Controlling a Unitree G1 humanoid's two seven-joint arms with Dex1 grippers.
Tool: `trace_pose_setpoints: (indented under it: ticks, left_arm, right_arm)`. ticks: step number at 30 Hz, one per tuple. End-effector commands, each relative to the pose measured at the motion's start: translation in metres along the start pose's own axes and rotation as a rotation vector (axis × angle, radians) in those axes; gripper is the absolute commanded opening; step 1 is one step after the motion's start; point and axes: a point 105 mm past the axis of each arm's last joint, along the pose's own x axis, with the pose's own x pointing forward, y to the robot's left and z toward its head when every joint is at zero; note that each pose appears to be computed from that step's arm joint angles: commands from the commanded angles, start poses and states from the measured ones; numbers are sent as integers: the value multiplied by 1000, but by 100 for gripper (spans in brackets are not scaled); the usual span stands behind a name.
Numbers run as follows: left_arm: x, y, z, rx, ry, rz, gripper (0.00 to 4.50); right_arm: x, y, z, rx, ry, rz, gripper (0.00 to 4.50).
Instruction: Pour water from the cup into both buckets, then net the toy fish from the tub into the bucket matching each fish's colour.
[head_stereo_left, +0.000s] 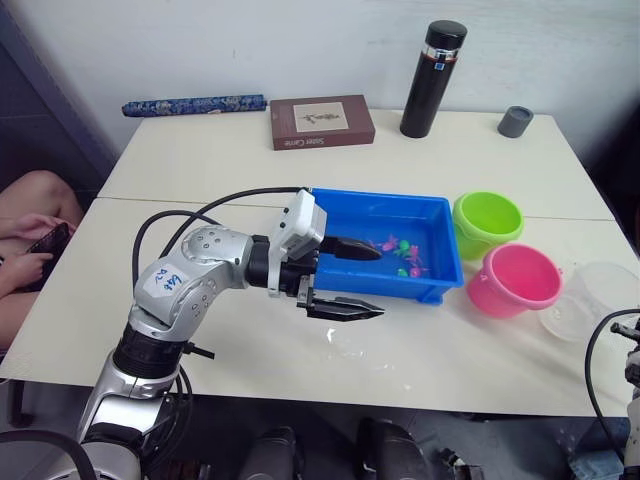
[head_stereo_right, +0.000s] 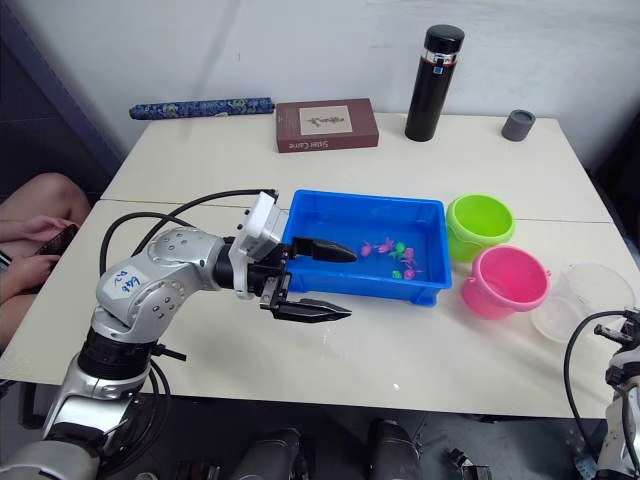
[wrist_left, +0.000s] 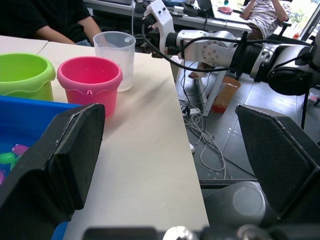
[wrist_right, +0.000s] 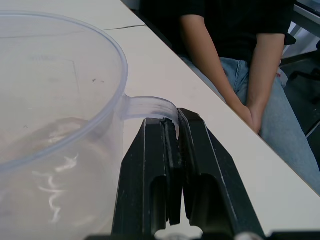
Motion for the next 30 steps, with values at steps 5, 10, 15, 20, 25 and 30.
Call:
trace_pose_setpoints:
  ticks: [5, 10, 15, 20, 25, 30]
  left_arm:
    - [-1, 5, 1, -31, -36, -10, 450]
    - [0, 10, -3, -28, -29, -17, 450]
    - [2, 14, -5, -16, -28, -31, 450]
    - [4, 18, -9, -10, -25, -42, 450]
    - [5, 21, -11, -12, -26, -46, 450]
    - [4, 24, -10, -14, -34, -41, 450]
  right_arm:
    - [-21, -14, 30, -84, -108, -52, 2]
    - [-34, -14, 42, -29, -146, -51, 2]
    - [-42, -15, 53, -37, -174, -57, 2]
    - [-51, -17, 86, -153, -273, -77, 2]
    - [-52, 0, 119, -350, -359, -50, 2]
    - [-48, 20, 134, -549, -394, -22, 2]
